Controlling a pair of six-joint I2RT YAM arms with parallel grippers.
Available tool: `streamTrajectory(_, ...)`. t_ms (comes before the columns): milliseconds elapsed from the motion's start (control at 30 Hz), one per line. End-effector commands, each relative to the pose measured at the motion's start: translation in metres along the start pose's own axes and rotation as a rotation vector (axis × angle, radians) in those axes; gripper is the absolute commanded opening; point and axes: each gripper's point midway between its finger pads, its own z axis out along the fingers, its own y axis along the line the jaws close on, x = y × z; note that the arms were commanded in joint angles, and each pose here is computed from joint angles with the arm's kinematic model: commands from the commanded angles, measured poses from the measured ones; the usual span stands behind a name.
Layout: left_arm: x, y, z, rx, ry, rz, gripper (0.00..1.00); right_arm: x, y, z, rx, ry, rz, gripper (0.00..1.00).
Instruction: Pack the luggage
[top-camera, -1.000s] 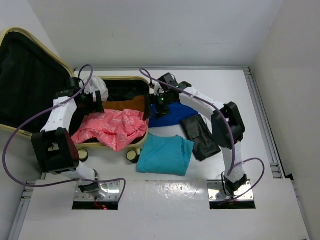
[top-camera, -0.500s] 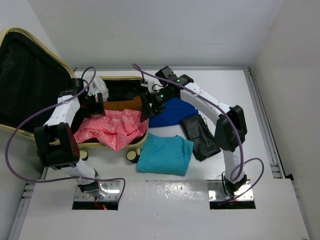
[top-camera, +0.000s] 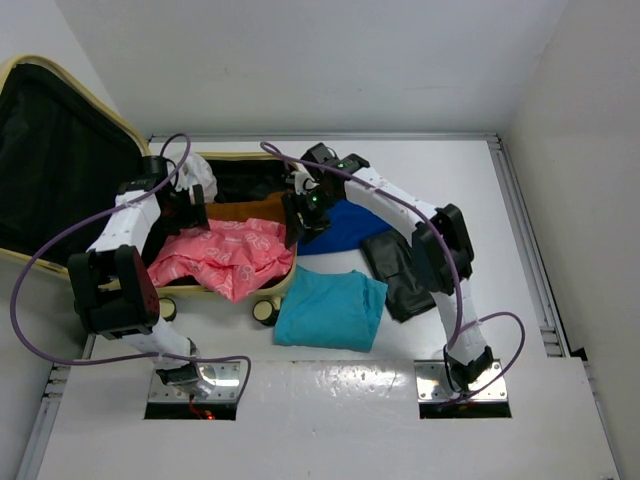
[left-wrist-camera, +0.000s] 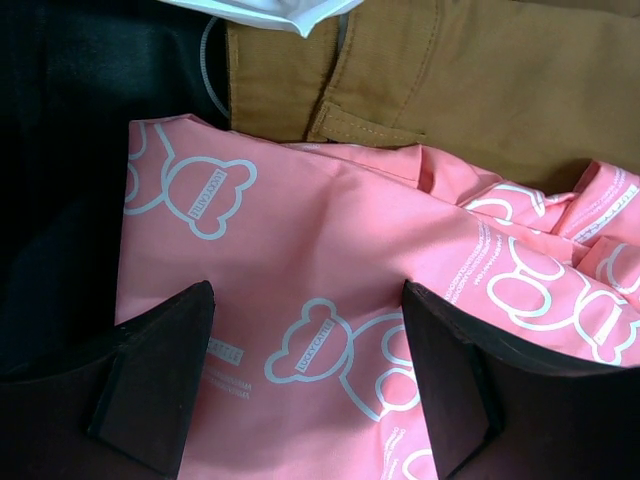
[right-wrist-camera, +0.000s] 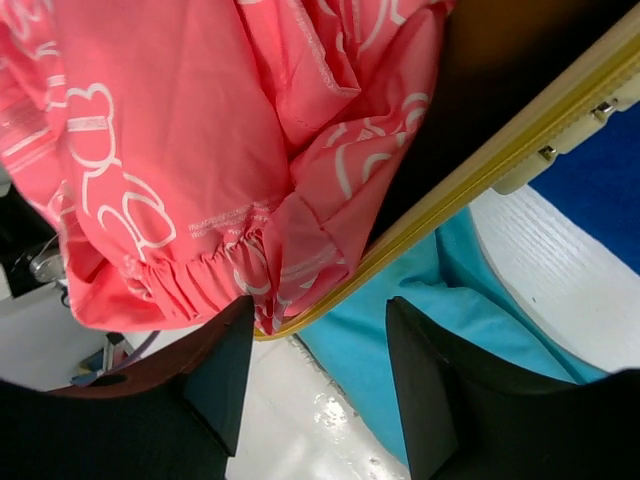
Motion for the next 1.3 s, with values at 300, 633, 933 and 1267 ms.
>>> streamTrajectory(300, 0.000, 0.003, -0.002, -0.042, -0.034, -0.015, 0.80, -0.031, 0.027, 0.003, 0.013, -0.089, -0.088, 0.38)
streamTrajectory(633, -0.003, 0.003, -0.004, -0.041, -0.043, -0.005, 0.80, -0.031, 0.022, 0.014, 0.038, -0.081, -0.096, 0.22)
streamTrajectory(933, -0.002, 0.009, -0.002, -0.042, -0.036, -0.023, 0.80, -0.037, 0.010, 0.017, 0.096, -0.097, -0.113, 0.00)
streamTrajectory(1267, -0.008, 0.023, -0.003, -0.046, -0.059, -0.053, 0.80, -0.117, 0.057, -0.029, 0.066, -0.418, -0.269, 0.00)
